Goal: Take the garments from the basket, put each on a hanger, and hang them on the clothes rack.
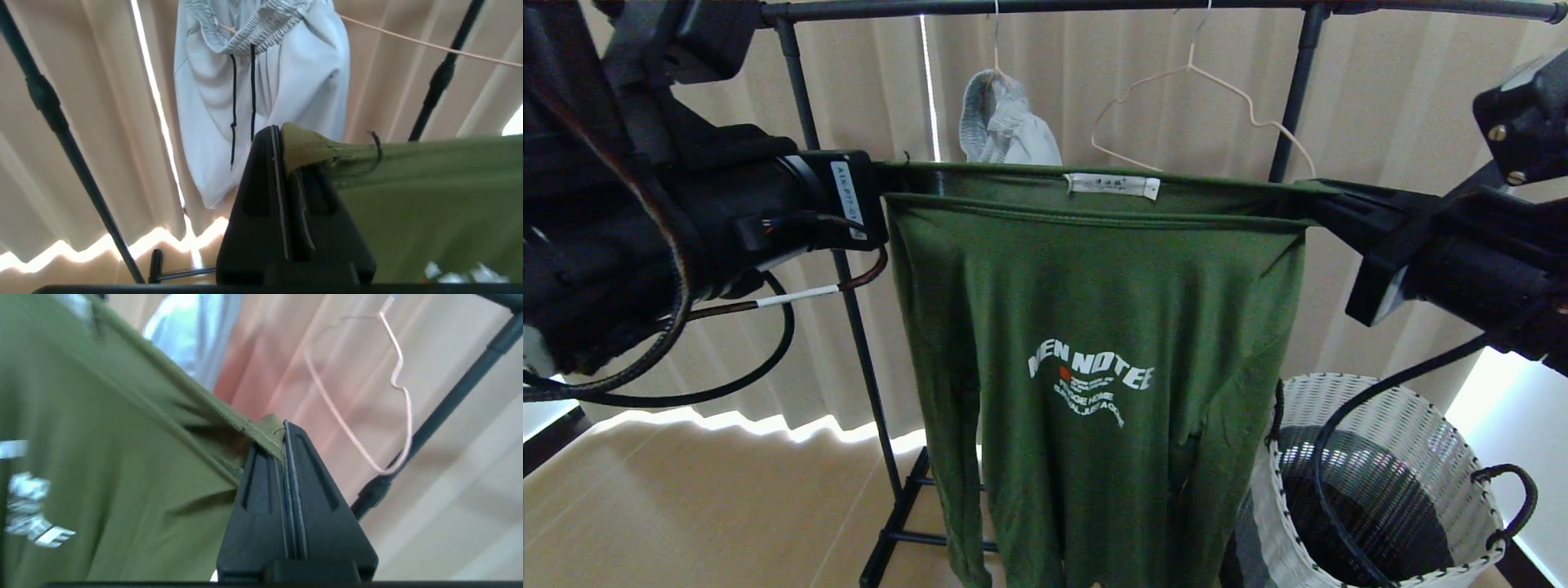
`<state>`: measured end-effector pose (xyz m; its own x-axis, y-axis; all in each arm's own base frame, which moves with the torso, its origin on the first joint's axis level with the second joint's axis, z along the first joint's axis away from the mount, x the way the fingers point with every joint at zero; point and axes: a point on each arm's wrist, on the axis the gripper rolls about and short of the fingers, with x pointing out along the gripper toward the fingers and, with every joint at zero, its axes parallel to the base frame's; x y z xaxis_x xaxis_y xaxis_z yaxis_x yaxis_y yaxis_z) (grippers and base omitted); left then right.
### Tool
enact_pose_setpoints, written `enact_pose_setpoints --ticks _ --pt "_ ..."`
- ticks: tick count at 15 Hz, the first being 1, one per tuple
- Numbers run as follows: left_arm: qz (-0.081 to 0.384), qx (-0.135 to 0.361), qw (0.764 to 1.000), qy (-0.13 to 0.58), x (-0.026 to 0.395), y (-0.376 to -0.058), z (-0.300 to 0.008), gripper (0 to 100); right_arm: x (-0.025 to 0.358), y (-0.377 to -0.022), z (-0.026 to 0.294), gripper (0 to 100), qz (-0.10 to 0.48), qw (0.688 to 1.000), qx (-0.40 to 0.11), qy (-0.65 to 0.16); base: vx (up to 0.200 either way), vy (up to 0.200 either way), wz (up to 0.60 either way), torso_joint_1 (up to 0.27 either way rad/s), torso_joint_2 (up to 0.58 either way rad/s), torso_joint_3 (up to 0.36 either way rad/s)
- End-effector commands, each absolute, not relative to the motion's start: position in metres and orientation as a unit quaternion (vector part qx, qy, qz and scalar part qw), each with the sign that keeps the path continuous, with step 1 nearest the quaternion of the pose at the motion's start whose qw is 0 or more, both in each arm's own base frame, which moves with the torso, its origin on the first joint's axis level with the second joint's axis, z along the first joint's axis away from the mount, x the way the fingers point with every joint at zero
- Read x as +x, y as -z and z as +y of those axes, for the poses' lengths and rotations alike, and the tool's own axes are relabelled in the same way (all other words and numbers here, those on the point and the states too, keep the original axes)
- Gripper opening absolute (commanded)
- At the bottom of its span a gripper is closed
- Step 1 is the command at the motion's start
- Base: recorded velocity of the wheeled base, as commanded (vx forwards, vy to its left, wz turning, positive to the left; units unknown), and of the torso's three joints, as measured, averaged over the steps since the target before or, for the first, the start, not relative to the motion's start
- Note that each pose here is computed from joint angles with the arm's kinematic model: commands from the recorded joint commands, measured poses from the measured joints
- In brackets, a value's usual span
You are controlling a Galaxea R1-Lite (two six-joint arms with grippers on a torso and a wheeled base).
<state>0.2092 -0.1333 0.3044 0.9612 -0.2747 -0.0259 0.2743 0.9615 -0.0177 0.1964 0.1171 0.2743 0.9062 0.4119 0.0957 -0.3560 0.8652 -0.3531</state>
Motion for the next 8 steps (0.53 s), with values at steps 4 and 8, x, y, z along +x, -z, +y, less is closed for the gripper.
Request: enact_pose_setpoints --ticks 4,8 --pt "0.016 -0.001 0.977 0.211 0.16 -0.29 -0.109 0 0.249 -0.278 0.144 0 -0.094 0.964 -0.163 -0.19 0.0 0.0 0.0 0.0 0.0 0.0" --pt "0.008 0.024 0.949 0.313 0.13 -0.276 -0.095 0 0.261 -0.275 0.152 0 -0.099 0.965 -0.152 -0.19 0.0 0.0 0.0 0.0 0.0 0.0"
